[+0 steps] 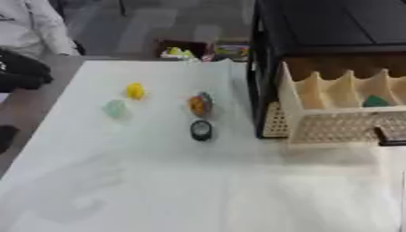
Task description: Pick up objects from table and place into drawer.
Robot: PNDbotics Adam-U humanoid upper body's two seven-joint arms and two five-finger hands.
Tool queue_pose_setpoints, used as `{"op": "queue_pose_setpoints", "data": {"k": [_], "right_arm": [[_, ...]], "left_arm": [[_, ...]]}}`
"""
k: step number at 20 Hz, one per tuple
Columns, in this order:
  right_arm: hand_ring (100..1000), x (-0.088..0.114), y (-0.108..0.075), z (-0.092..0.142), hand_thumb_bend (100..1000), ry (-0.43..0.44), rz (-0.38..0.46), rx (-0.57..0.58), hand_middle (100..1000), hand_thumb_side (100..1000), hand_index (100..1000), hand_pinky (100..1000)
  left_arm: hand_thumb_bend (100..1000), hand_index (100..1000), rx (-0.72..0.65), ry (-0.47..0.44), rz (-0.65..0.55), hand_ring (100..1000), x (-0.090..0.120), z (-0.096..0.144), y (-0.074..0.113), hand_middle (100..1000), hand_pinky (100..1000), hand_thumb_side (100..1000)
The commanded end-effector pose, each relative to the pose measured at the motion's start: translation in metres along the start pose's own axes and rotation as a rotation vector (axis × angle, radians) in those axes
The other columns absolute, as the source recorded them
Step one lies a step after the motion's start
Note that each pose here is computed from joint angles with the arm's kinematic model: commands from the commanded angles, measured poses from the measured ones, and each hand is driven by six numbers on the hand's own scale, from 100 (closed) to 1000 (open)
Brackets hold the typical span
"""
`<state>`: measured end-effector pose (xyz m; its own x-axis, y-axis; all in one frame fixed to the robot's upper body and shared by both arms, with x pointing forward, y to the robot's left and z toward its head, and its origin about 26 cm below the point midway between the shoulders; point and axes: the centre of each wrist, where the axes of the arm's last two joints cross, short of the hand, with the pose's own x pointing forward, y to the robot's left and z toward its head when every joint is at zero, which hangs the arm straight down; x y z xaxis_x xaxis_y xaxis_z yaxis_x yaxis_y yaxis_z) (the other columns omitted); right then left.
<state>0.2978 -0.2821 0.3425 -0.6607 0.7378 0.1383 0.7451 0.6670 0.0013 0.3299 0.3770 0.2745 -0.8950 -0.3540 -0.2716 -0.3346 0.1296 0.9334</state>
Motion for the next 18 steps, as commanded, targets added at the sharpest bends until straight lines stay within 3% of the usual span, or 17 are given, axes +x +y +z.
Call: {"op": "queue_pose_setpoints", "data": {"k": [1, 5, 8, 18], "right_arm": [[537, 0.005, -0.004, -0.009, 258, -0.037, 0.000, -0.016, 582, 915, 761, 291], [534, 0.005, -0.005, -0.009, 266, -0.035, -0.002, -0.016, 578, 898, 759, 285], [532, 0.004, -0.005, -0.009, 271, -0.031, -0.002, -0.016, 576, 882, 757, 281], [522, 0.002, -0.006, -0.007, 281, -0.012, 0.001, -0.017, 568, 831, 750, 269]], "left_arm": [[100, 919, -0.080, 0.049, -0.023, 793, -0.014, 0.010, 0.006, 740, 686, 724], [100, 917, -0.114, 0.109, 0.000, 790, -0.028, 0.020, -0.004, 729, 680, 821], [100, 955, -0.123, 0.147, 0.019, 807, -0.036, 0.025, -0.009, 750, 691, 843], [100, 999, -0.166, 0.195, 0.056, 941, -0.055, 0.022, -0.022, 869, 879, 936]]}}
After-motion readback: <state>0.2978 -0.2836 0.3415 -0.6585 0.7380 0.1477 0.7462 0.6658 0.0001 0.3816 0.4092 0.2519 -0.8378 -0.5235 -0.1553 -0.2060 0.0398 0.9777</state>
